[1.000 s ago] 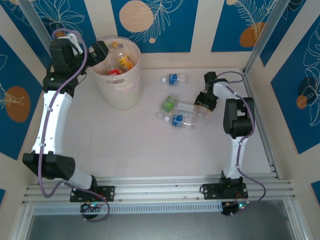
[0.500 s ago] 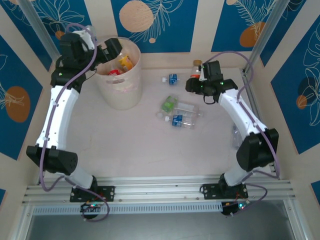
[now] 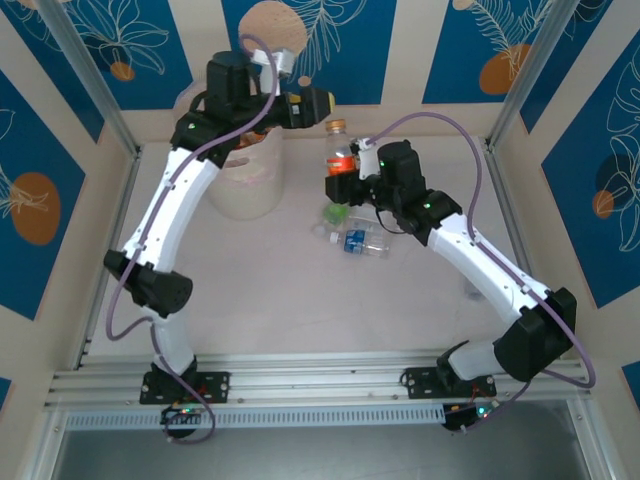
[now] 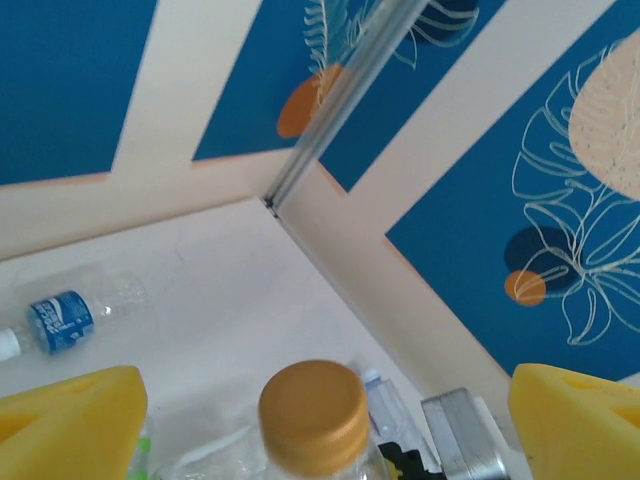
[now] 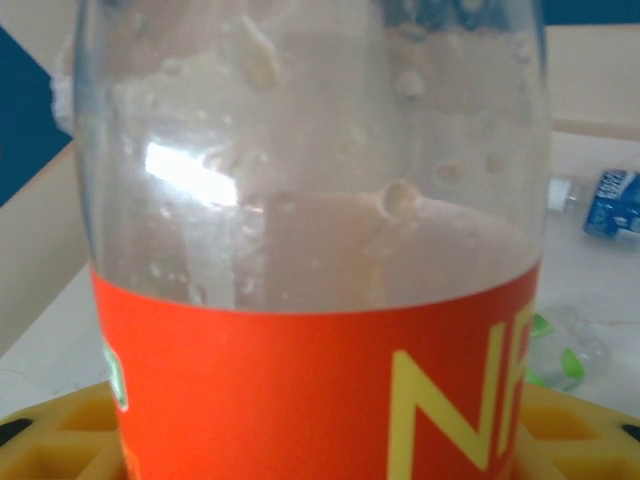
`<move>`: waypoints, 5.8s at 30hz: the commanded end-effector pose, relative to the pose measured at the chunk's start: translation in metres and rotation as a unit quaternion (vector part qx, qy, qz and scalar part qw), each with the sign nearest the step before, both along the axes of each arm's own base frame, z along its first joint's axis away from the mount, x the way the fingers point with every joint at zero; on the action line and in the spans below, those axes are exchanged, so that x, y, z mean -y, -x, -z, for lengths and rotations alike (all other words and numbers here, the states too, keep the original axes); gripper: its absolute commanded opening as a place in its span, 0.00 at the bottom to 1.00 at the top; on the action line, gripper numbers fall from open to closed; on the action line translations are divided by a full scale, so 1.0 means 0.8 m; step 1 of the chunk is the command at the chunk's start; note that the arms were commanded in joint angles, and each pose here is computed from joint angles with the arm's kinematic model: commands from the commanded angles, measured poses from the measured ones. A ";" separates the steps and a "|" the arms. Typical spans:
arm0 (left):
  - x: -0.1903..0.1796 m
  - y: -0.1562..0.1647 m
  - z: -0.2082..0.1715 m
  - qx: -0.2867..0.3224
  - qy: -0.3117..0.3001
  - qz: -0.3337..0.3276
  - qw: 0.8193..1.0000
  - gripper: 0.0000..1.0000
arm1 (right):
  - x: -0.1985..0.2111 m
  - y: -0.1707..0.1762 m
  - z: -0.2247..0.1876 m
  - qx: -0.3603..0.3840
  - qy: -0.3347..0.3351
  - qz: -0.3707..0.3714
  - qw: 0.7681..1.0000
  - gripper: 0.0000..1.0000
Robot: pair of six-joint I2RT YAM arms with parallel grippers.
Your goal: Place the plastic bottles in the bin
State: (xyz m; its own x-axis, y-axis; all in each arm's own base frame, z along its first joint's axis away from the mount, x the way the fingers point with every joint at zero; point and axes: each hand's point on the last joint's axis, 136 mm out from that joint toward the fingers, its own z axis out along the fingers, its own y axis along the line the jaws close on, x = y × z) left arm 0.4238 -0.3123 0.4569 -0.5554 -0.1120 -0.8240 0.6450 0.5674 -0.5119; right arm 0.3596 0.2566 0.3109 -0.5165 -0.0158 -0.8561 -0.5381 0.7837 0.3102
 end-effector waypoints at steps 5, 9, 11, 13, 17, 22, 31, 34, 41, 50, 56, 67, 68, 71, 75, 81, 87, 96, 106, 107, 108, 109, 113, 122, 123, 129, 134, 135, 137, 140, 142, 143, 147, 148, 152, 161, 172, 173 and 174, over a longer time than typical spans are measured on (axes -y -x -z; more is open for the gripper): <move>0.019 0.009 0.024 -0.002 -0.039 0.028 0.999 0.86 | -0.020 0.012 -0.037 0.050 -0.014 -0.029 0.998 0.48; 0.022 0.011 0.031 -0.008 -0.045 0.033 0.998 0.79 | -0.022 0.012 -0.040 0.056 -0.012 -0.029 0.998 0.48; 0.025 0.013 0.035 -0.014 -0.045 0.039 0.998 0.75 | -0.021 0.010 -0.041 0.059 -0.011 -0.025 0.998 0.48; 0.027 0.015 0.039 -0.023 -0.044 0.046 0.998 0.73 | -0.021 0.008 -0.040 0.060 -0.010 -0.022 0.998 0.48; 0.035 0.023 0.042 -0.034 -0.036 0.066 0.997 0.68 | -0.021 0.002 -0.041 0.060 -0.008 -0.015 0.998 0.48; 0.039 0.028 0.043 -0.037 -0.034 0.074 0.996 0.67 | -0.021 -0.003 -0.043 0.061 -0.009 -0.008 0.998 0.48; 0.042 0.027 0.048 -0.045 -0.030 0.076 0.996 0.35 | -0.021 -0.005 -0.045 0.062 -0.011 -0.003 0.998 0.48; 0.042 0.027 0.046 -0.043 -0.028 0.075 0.996 0.24 | -0.020 -0.006 -0.045 0.062 -0.011 -0.001 0.998 0.48; 0.026 0.020 0.031 -0.011 -0.041 0.038 0.998 0.10 | -0.020 -0.004 -0.045 0.052 -0.007 -0.001 0.999 0.58; -0.023 -0.010 -0.007 0.036 -0.037 -0.038 0.998 0.01 | -0.010 0.012 -0.049 0.038 -0.016 0.006 0.999 0.99; -0.079 -0.042 -0.035 0.063 -0.020 -0.105 0.992 0.00 | 0.008 0.021 -0.051 0.026 -0.015 0.033 0.999 0.99; -0.232 -0.096 -0.086 0.121 -0.006 -0.269 0.955 0.00 | 0.052 0.023 -0.001 -0.036 0.029 0.126 0.991 0.99; -0.242 -0.100 -0.088 0.123 -0.002 -0.278 0.953 0.00 | 0.053 0.023 0.002 -0.040 0.030 0.128 0.991 0.99; -0.271 -0.111 -0.089 0.125 0.002 -0.301 0.945 0.00 | 0.055 0.025 0.010 -0.049 0.034 0.132 0.989 0.99; -0.308 -0.124 -0.074 0.117 -0.027 -0.331 0.936 0.00 | 0.058 0.029 0.015 -0.056 0.041 0.137 0.988 0.99; -0.347 -0.137 -0.052 0.122 -0.089 -0.364 0.919 0.00 | 0.061 0.033 0.024 -0.065 0.047 0.145 0.986 0.99; -0.355 -0.151 -0.034 0.128 -0.130 -0.370 0.911 0.00 | 0.062 0.035 0.035 -0.077 0.047 0.152 0.984 0.99; -0.379 -0.162 0.013 0.100 -0.217 -0.390 0.889 0.00 | 0.073 0.035 0.043 -0.091 0.061 0.177 0.978 0.99; -0.374 -0.180 0.062 0.060 -0.246 -0.368 0.895 0.00 | 0.103 0.038 0.058 -0.114 0.083 0.232 0.963 0.99; -0.373 -0.182 0.065 0.057 -0.246 -0.365 0.896 0.00 | 0.104 0.040 0.058 -0.114 0.084 0.232 0.962 0.99; -0.372 -0.184 0.069 0.054 -0.246 -0.363 0.897 0.00 | 0.106 0.040 0.059 -0.113 0.086 0.233 0.962 0.99; -0.370 -0.186 0.072 0.053 -0.246 -0.360 0.898 0.00 | 0.108 0.042 0.059 -0.113 0.086 0.234 0.962 0.99; -0.368 -0.195 0.088 0.040 -0.251 -0.354 0.900 0.00 | 0.114 0.043 0.062 -0.121 0.080 0.239 0.960 0.99; -0.367 -0.205 0.146 -0.004 -0.291 -0.330 0.898 0.00 | 0.118 0.043 0.062 -0.133 0.078 0.240 0.959 0.99; -0.365 -0.207 0.154 -0.010 -0.291 -0.325 0.900 0.01 | 0.119 0.044 0.066 -0.137 0.083 0.240 0.957 0.99; -0.350 -0.216 0.190 -0.033 -0.297 -0.302 0.905 0.09 | 0.133 0.047 0.090 -0.174 0.095 0.242 0.950 0.99; -0.354 -0.222 0.197 -0.034 -0.302 -0.309 0.901 0.21 | 0.150 0.042 0.117 -0.223 0.071 0.231 0.944 0.99; -0.355 -0.222 0.196 -0.032 -0.304 -0.311 0.900 0.26 | 0.152 0.039 0.123 -0.234 0.059 0.226 0.944 0.99; -0.356 -0.222 0.189 -0.027 -0.304 -0.315 0.899 0.38 | 0.155 0.035 0.131 -0.249 0.037 0.217 0.943 0.99; -0.357 -0.222 0.179 -0.019 -0.301 -0.319 0.899 0.49 | 0.157 0.027 0.140 -0.258 0.012 0.197 0.946 0.99; -0.356 -0.220 0.169 -0.012 -0.297 -0.321 0.899 0.54 | 0.156 0.023 0.143 -0.258 0.007 0.177 0.950 0.99; -0.356 -0.219 0.163 -0.009 -0.293 -0.322 0.900 0.54 | 0.155 0.021 0.145 -0.256 0.010 0.168 0.952 0.99; -0.352 -0.210 0.127 0.015 -0.274 -0.325 0.905 0.63 | 0.144 0.014 0.155 -0.254 0.025 0.121 0.959 0.99; -0.350 -0.206 0.118 0.021 -0.268 -0.325 0.907 0.66 | 0.142 0.012 0.158 -0.256 0.029 0.112 0.960 0.99; -0.347 -0.191 0.081 0.042 -0.246 -0.328 0.911 0.75 | 0.131 0.001 0.174 -0.265 0.039 0.083 0.960 0.99; -0.326 -0.156 0.028 0.059 -0.188 -0.308 0.931 0.87 | 0.106 -0.017 0.183 -0.273 0.050 0.054 0.959 0.99; -0.271 -0.048 0.011 0.023 -0.116 -0.253 0.960 0.93 | 0.068 0.006 0.232 -0.295 0.108 0.015 0.949 0.99; -0.267 -0.036 0.011 0.026 -0.112 -0.252 0.961 0.93 | 0.067 0.007 0.237 -0.297 0.113 0.014 0.948 0.99; -0.263 -0.021 0.010 0.031 -0.107 -0.253 0.961 0.93 | 0.066 0.008 0.241 -0.298 0.117 0.014 0.947 0.99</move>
